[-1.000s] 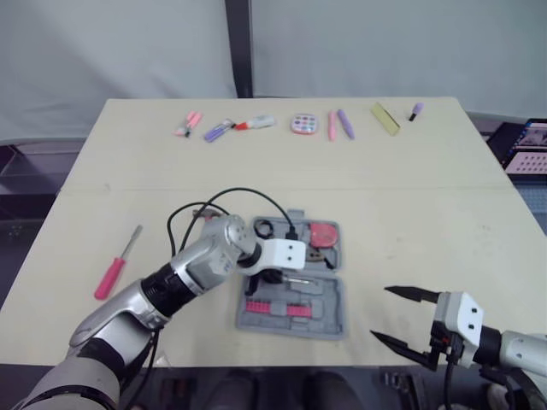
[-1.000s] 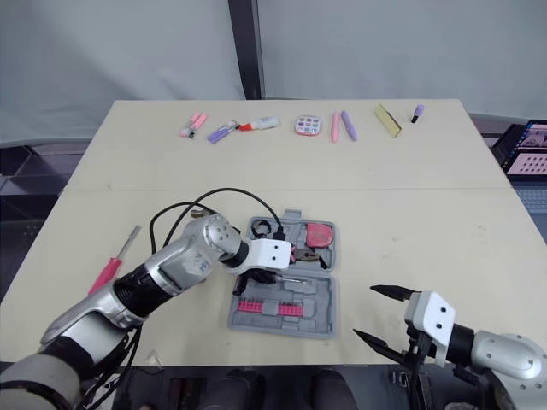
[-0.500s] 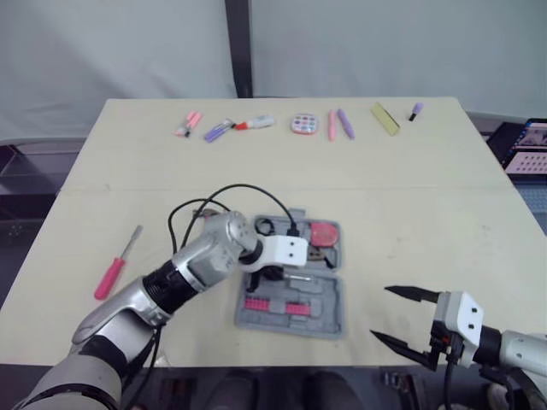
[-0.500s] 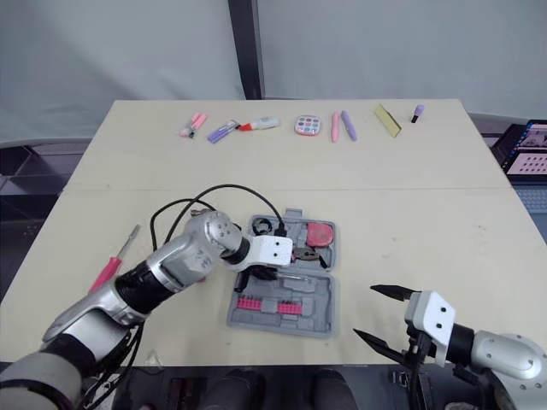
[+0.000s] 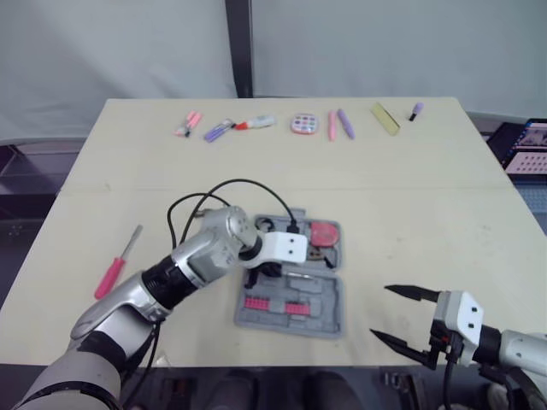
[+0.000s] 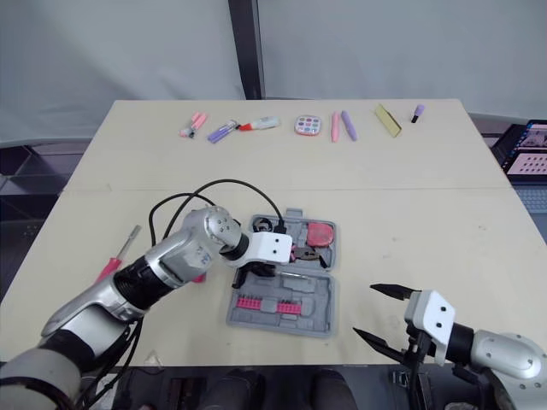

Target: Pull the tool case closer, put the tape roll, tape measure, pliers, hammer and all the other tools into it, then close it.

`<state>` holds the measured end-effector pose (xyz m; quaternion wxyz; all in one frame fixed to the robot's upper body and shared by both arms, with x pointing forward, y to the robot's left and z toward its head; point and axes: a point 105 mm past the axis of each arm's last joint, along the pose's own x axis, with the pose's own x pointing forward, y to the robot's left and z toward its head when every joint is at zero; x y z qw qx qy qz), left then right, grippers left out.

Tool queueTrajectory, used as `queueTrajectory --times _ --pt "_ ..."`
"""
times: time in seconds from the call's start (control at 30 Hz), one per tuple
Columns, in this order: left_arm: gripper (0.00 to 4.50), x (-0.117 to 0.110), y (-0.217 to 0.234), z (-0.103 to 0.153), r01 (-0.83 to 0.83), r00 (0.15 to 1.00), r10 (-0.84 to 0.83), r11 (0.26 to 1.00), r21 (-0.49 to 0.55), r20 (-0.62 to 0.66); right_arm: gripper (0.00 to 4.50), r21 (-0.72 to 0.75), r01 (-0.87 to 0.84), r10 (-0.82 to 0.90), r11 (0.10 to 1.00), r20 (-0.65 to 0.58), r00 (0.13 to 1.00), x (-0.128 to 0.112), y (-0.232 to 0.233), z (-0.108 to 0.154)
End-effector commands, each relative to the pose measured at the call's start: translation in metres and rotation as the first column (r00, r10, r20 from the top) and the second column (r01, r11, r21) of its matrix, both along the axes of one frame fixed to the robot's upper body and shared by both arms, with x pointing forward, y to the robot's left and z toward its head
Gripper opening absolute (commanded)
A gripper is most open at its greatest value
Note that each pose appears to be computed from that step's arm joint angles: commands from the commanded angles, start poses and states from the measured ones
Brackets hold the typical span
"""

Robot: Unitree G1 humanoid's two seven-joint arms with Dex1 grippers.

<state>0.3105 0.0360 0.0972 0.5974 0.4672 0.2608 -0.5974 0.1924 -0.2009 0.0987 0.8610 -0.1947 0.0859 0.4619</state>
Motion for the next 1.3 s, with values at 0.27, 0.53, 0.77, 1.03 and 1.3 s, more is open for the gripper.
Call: queueTrajectory --times 0.27,0.53,0.77,1.03,1.3 --pt "0.02 0.002 -0.009 0.009 0.046 0.999 -0.047 0.998 0.03 0.023 4.5 0.019 0.002 -0.002 1.0 0.033 0.999 -0.001 0.005 0.007" --pt "0.02 0.004 -0.011 0.007 0.048 0.999 -0.049 0.998 0.043 0.018 4.5 0.02 0.005 -0.005 1.0 0.034 0.999 -0.001 0.006 0.006" --pt "0.52 0.004 -0.012 0.007 0.031 1.0 -0.031 0.999 0.034 0.003 4.5 0.02 0.004 -0.005 1.0 0.034 0.999 -0.001 0.006 0.006" --pt "4.47 -0.001 -0.014 0.026 -0.005 0.999 0.003 0.999 -0.048 -0.051 4.5 0.02 0.0 0.0 1.0 0.032 0.999 -0.001 0.006 0.005" --pt "3.11 0.004 -0.014 0.056 -0.075 0.996 0.057 0.951 -0.299 -0.067 4.5 0.023 -0.012 0.012 1.0 0.033 0.999 0.001 0.008 0.005"
